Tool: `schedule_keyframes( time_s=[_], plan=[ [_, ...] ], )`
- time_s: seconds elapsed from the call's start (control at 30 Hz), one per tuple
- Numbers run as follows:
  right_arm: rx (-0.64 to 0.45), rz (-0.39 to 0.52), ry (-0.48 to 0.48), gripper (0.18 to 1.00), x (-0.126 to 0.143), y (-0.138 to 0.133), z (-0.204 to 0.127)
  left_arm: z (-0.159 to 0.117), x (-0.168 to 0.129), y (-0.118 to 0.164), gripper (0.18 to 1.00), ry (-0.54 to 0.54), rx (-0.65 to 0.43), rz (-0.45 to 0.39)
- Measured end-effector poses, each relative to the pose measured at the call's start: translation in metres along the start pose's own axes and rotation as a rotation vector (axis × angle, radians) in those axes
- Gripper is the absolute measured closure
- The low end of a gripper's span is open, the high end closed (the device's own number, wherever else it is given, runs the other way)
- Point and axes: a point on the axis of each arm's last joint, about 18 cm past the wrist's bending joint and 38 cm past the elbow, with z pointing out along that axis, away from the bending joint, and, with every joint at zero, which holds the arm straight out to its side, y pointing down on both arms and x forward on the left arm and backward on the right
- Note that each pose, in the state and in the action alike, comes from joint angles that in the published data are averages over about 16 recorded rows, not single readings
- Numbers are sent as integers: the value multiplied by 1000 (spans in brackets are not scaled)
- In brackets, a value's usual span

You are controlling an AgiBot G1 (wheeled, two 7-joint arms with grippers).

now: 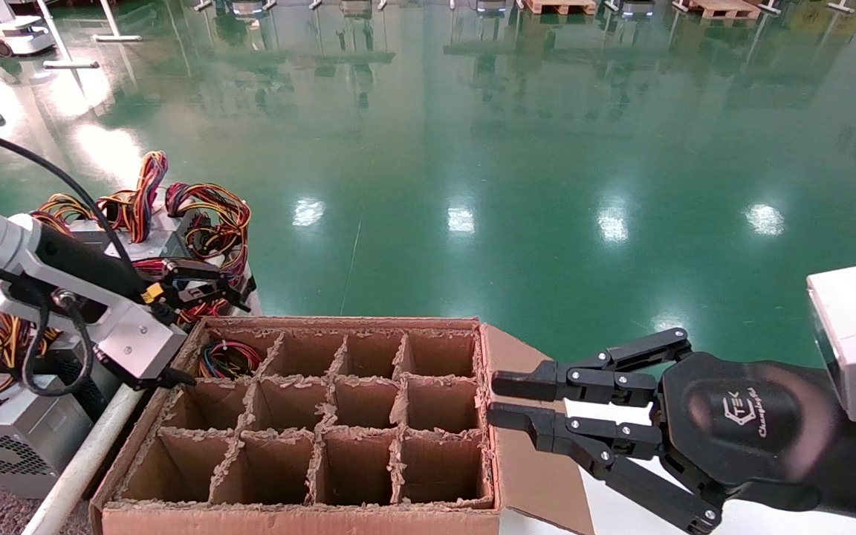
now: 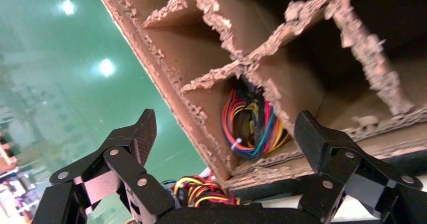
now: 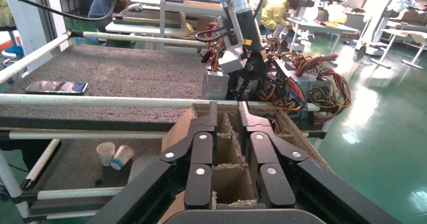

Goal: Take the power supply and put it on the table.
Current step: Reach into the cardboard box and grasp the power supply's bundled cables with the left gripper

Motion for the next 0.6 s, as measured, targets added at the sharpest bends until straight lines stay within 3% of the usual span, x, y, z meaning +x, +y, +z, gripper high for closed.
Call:
schedule_keyframes(
  time_s=[0.37,0.6],
  plan=[
    [0,0,0,784,0,0,0,15,3,14,184,6,-57,57],
    [0,0,0,626,0,0,0,24,5,19,184,6,-79,70]
  ],
)
